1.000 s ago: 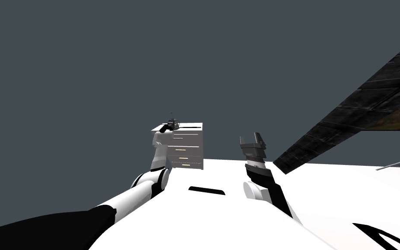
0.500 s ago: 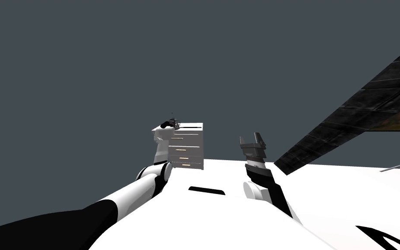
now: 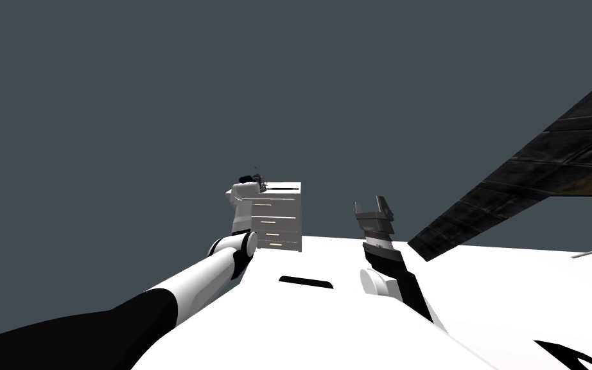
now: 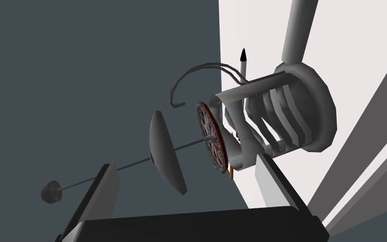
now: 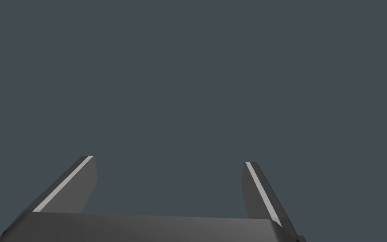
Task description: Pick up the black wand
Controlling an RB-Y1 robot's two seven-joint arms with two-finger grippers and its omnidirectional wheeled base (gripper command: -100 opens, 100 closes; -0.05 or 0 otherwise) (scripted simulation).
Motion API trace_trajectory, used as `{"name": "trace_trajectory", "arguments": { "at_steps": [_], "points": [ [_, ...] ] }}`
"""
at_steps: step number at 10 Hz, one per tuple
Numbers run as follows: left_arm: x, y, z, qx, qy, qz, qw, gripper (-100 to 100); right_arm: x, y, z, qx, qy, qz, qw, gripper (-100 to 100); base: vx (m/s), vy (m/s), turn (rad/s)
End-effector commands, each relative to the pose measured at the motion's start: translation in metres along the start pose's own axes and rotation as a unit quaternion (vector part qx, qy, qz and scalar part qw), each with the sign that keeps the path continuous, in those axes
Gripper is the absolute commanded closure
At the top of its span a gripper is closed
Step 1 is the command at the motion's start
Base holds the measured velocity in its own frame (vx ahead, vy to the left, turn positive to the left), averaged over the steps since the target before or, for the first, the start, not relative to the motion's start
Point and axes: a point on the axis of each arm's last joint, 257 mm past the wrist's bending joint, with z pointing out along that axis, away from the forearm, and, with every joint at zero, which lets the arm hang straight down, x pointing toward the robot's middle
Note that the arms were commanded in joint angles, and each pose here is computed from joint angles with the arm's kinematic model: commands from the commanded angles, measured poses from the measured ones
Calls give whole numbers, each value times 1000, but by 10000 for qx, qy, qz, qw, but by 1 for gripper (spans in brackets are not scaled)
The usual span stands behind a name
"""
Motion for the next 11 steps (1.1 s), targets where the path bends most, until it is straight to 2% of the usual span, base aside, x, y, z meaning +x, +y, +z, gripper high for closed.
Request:
{"name": "trace_trajectory", "arguments": {
  "at_steps": [1, 2, 4, 5, 6, 7, 9, 10, 11],
  "points": [
    [3, 2, 1, -129, 35, -17, 9999, -100, 0, 0, 0, 0, 0, 0, 10000, 0, 10, 2, -2],
    [10, 5, 6, -358, 103, -82, 9993, -100, 0, 0, 0, 0, 0, 0, 10000, 0, 18, 2, 29],
    [13, 3, 4, -453, 149, -96, 9988, -100, 0, 0, 0, 0, 0, 0, 10000, 0, 17, 0, 5],
    [22, 5, 8, -684, 240, -148, 9973, -100, 0, 0, 0, 0, 0, 0, 10000, 0, 28, 1, 30],
    [25, 3, 6, -753, 277, -156, 9967, -100, 0, 0, 0, 0, 0, 0, 10000, 0, 28, 0, 15],
    [33, 7, 8, -948, 355, -188, 9947, -100, 0, 0, 0, 0, 0, 0, 10000, 0, 39, -1, 22],
    [39, 6, 5, -1096, 423, -196, 9929, -100, 0, 0, 0, 0, 0, 0, 10000, 0, 24, 2, 6],
    [51, 5, 6, -1288, 534, -215, 9900, -100, 0, 0, 0, 0, 0, 0, 10000, 0, 30, 3, 28],
    [53, 7, 3, -1394, 567, -215, 9884, -100, 0, 0, 0, 0, 0, 0, 10000, 0, 35, 1, 11]
  ]
}}
